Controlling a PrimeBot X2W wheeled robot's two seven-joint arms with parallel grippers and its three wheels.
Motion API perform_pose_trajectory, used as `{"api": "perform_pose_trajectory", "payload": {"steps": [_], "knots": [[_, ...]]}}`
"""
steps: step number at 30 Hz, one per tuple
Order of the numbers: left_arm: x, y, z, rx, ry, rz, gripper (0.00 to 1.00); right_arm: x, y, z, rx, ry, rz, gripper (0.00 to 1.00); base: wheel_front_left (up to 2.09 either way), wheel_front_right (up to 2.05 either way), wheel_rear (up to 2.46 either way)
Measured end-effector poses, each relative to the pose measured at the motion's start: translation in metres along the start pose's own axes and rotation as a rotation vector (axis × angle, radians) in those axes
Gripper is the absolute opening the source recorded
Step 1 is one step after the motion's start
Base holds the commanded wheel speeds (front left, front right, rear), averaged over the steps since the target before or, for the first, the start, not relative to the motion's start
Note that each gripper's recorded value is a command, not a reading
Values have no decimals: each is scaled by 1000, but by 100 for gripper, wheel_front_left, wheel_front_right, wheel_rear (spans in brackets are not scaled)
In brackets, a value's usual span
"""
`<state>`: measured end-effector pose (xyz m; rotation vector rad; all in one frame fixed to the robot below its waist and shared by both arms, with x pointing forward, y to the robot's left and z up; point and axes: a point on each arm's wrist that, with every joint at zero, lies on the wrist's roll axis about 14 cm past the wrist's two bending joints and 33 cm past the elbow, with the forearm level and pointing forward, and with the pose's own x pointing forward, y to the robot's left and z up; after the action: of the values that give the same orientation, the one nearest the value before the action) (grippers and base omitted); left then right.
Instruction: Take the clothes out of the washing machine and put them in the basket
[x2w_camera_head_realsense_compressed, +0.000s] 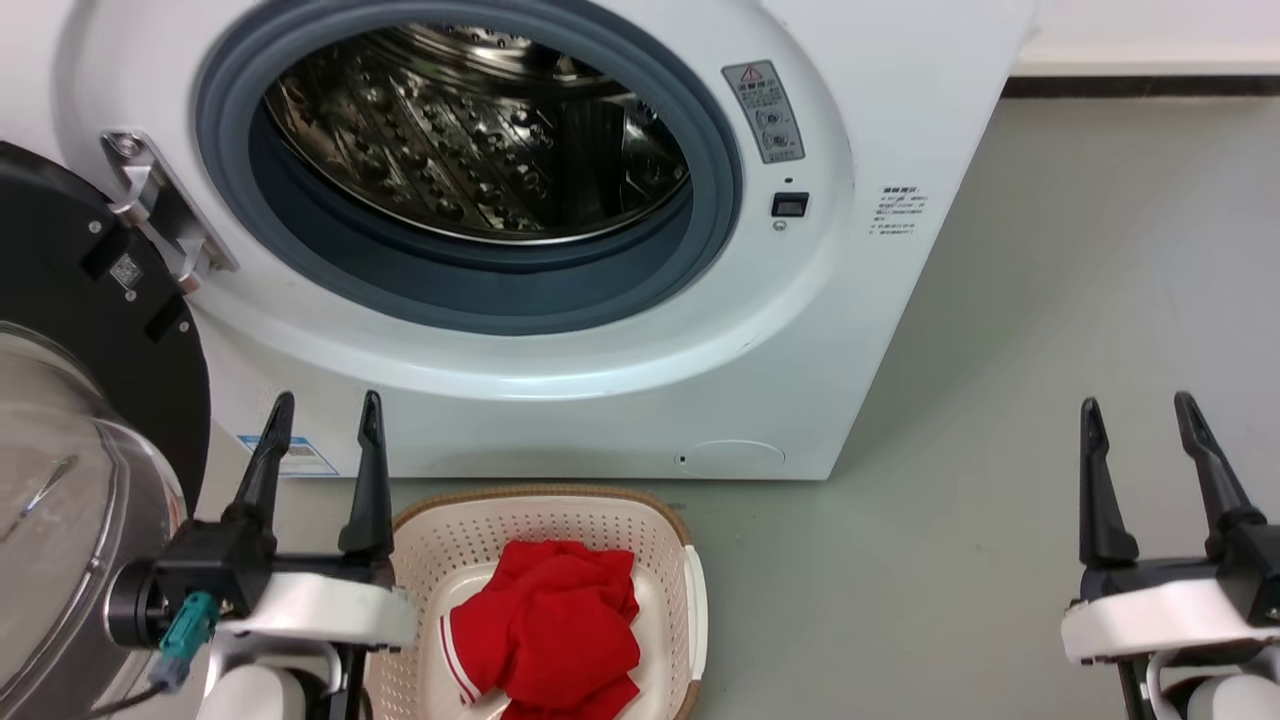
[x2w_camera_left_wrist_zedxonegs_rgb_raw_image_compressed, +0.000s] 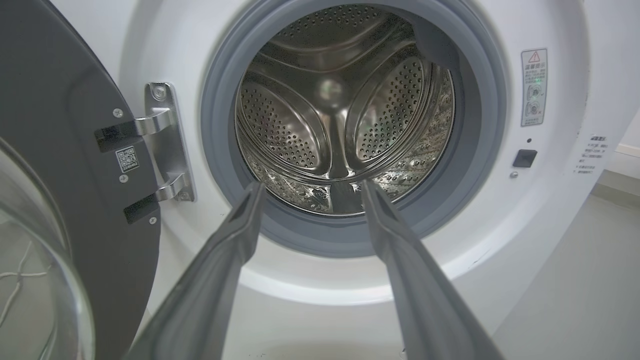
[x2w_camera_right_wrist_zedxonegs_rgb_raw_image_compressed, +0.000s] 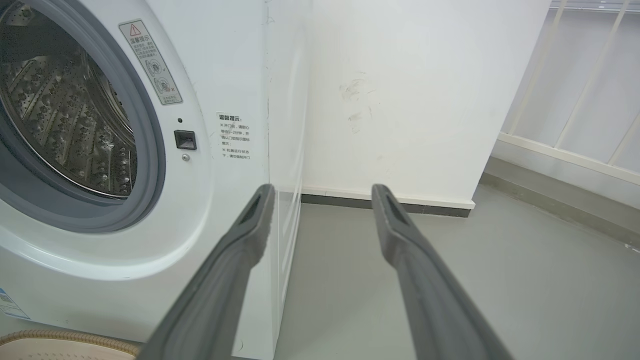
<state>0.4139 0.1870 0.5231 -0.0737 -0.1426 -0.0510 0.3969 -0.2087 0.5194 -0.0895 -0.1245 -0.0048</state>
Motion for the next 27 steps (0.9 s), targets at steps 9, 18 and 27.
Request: {"api": "perform_pose_trajectory", "payload": {"steps": [9,18,27], "knots": [[-29,0,-2,68,24,8,100,-23,4,3,24,3,8,100,0,0,0],[-37,-9,-12,78,60,-12,100,-32,-2,5,45,1,-14,100,0,0,0],[-37,-7,-16,68,69,-3,100,-30,-2,3,47,6,-14,100,0,0,0]]}}
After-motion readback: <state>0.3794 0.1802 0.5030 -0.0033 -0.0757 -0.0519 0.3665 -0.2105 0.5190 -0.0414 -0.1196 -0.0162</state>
